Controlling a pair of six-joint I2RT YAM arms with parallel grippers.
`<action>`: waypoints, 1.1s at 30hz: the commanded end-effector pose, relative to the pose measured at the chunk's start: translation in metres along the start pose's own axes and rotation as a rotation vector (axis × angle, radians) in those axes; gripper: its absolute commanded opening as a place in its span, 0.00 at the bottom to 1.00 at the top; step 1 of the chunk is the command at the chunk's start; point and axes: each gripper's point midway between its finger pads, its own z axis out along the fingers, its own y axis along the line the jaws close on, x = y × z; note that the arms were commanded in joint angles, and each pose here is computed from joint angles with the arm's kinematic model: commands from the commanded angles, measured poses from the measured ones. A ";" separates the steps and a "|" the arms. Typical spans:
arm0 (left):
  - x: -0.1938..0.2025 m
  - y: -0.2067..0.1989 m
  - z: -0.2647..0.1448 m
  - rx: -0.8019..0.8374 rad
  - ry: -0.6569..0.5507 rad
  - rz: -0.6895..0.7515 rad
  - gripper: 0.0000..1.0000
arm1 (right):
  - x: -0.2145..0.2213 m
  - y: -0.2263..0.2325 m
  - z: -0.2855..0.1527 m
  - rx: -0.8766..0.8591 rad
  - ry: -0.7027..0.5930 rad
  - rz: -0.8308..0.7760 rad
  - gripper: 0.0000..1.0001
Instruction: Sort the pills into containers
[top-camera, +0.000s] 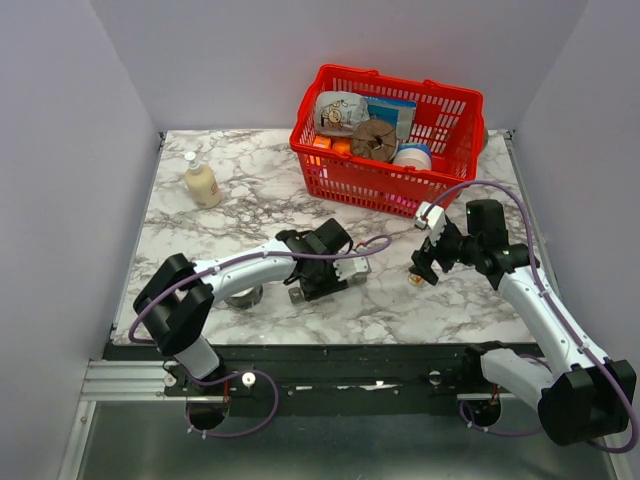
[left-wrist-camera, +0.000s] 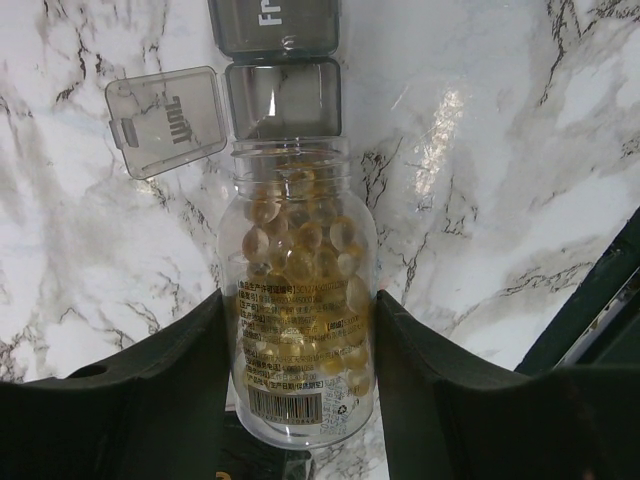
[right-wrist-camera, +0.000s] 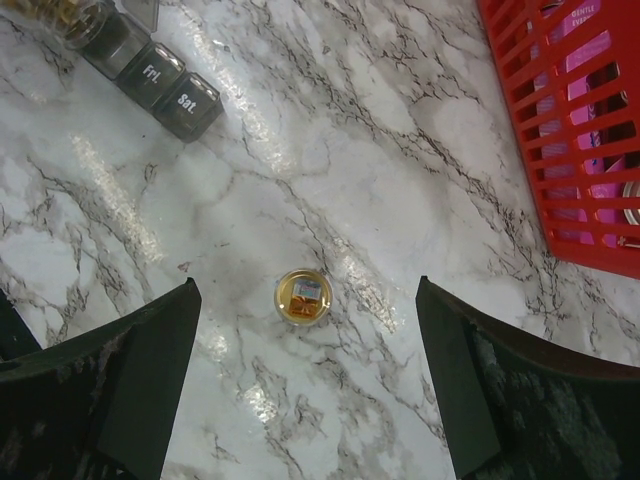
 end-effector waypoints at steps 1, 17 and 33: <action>-0.004 0.005 -0.004 -0.037 0.035 0.009 0.00 | 0.001 0.007 -0.001 -0.028 -0.015 -0.003 0.97; -0.001 0.009 -0.005 -0.072 0.117 0.029 0.00 | 0.003 0.007 0.000 -0.035 -0.010 0.004 0.97; -0.002 0.010 -0.006 -0.096 0.177 0.051 0.00 | 0.002 0.008 0.000 -0.039 -0.015 0.005 0.97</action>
